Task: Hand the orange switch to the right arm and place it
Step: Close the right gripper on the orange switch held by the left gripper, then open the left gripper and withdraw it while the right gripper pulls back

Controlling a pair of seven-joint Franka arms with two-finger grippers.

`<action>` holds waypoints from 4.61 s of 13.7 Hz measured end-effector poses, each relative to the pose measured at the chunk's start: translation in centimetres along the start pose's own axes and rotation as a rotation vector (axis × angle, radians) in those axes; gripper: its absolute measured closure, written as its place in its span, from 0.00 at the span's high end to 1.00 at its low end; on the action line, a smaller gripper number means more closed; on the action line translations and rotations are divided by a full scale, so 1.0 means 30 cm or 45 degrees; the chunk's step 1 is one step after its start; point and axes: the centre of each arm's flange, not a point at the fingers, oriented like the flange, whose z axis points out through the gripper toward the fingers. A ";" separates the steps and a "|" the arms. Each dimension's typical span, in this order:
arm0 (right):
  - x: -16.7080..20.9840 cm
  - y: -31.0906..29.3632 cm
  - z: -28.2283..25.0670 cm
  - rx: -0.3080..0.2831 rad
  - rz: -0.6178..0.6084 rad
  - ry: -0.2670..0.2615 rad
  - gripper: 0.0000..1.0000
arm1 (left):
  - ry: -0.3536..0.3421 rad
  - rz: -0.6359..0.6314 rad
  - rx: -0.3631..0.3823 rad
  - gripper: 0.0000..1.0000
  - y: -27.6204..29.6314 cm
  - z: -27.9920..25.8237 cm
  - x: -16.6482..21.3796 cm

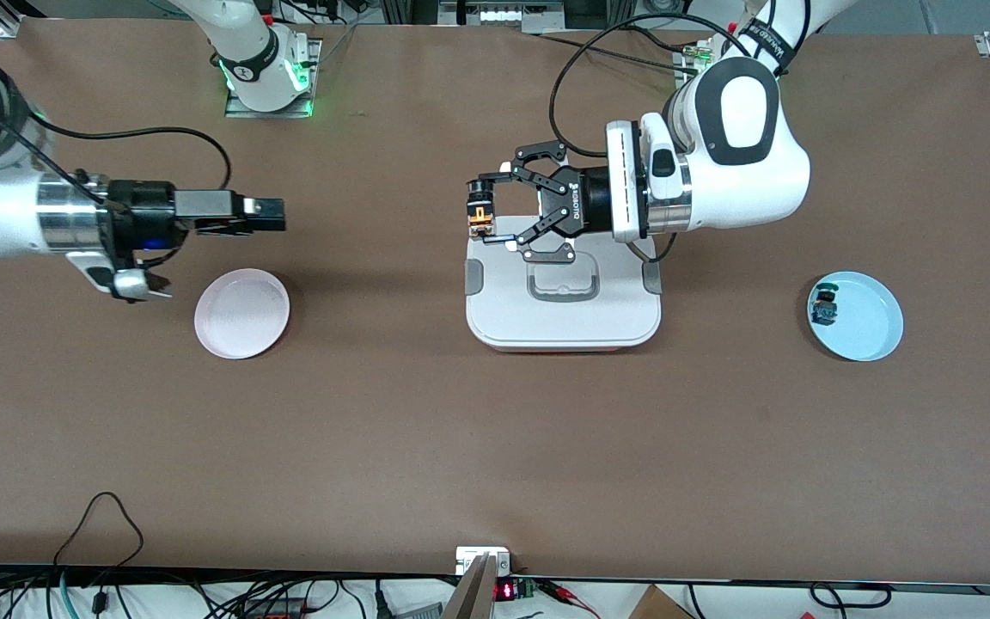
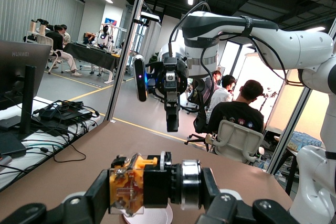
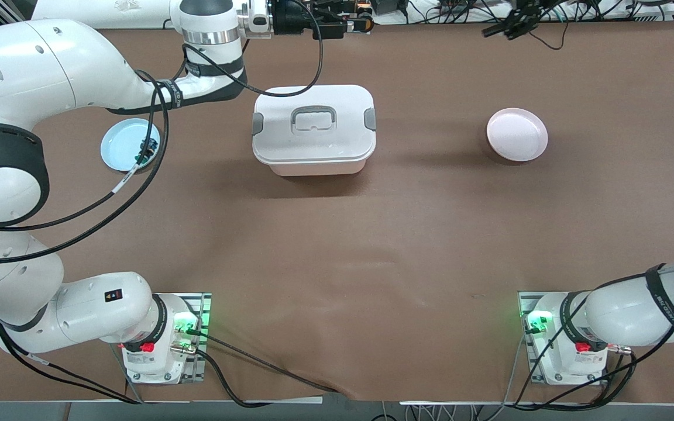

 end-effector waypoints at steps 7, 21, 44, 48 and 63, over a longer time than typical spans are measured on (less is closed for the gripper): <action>0.025 0.026 0.341 0.257 0.124 -0.131 1.00 | -0.001 -0.003 0.005 0.72 -0.006 -0.006 -0.004; 0.126 0.031 0.613 0.590 0.279 -0.152 1.00 | -0.002 -0.005 0.005 0.72 -0.007 -0.006 -0.007; 0.084 0.016 0.751 0.566 0.161 -0.197 0.70 | -0.002 -0.005 0.005 0.72 -0.007 -0.007 -0.007; 0.086 0.006 0.744 0.571 0.150 -0.194 0.40 | -0.002 -0.003 0.007 0.72 -0.007 -0.007 -0.010; 0.119 0.021 0.682 0.583 0.083 -0.130 0.40 | 0.115 0.096 0.067 1.00 -0.240 -0.409 -0.020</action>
